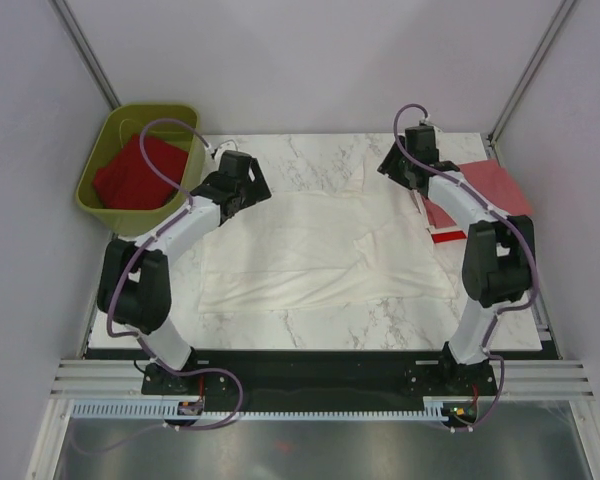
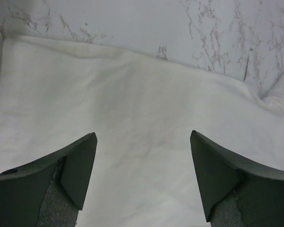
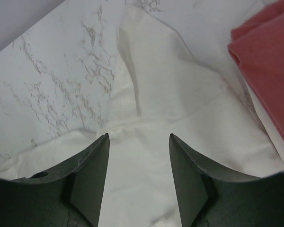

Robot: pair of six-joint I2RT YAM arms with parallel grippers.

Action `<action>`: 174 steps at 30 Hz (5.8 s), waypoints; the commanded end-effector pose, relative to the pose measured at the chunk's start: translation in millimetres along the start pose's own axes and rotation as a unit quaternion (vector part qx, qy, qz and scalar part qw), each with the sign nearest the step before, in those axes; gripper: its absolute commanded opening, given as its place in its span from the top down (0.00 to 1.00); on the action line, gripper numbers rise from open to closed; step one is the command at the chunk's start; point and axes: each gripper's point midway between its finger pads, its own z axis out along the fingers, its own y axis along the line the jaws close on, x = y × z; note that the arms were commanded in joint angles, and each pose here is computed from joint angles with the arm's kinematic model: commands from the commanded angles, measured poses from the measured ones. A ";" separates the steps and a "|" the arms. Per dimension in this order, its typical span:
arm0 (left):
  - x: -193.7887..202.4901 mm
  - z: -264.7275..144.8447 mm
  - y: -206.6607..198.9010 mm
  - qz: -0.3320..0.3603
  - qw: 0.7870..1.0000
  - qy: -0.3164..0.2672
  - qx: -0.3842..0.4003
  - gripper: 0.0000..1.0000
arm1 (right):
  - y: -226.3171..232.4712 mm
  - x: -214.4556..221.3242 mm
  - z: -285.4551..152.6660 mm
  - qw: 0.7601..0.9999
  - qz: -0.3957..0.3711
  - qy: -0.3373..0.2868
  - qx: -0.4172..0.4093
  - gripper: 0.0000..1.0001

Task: Fold and stack the t-shirts
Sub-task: Fold the tshirt

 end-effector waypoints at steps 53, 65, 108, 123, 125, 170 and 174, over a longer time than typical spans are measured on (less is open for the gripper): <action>-25.0 108.5 106.1 -0.065 0.957 0.001 -0.282 0.33 | 34.2 0.2 200.8 0.990 -0.076 -0.114 0.026 0.99; -0.9 125.6 116.9 -0.060 0.953 0.041 -0.294 0.39 | 34.0 -1.9 197.5 0.991 -0.063 -0.117 0.024 0.98; -44.1 99.1 104.0 -0.095 0.952 -0.023 -0.290 0.98 | 17.5 -68.7 74.8 0.962 -0.006 -0.261 0.084 1.00; -45.7 71.7 89.5 -0.092 0.953 -0.047 -0.284 0.98 | -6.5 -64.5 13.2 0.960 -0.012 -0.251 0.125 1.00; -47.0 66.1 91.9 -0.095 0.952 -0.052 -0.286 0.98 | -10.9 -66.8 1.0 0.957 -0.020 -0.256 0.134 1.00; 20.2 -3.8 106.0 -0.068 0.960 -0.062 -0.266 0.98 | -81.3 35.3 -91.3 0.965 -0.052 -0.157 0.202 0.99; 26.4 -7.3 111.6 -0.068 0.959 -0.056 -0.270 0.98 | -81.7 38.5 -97.6 0.967 -0.050 -0.156 0.193 0.99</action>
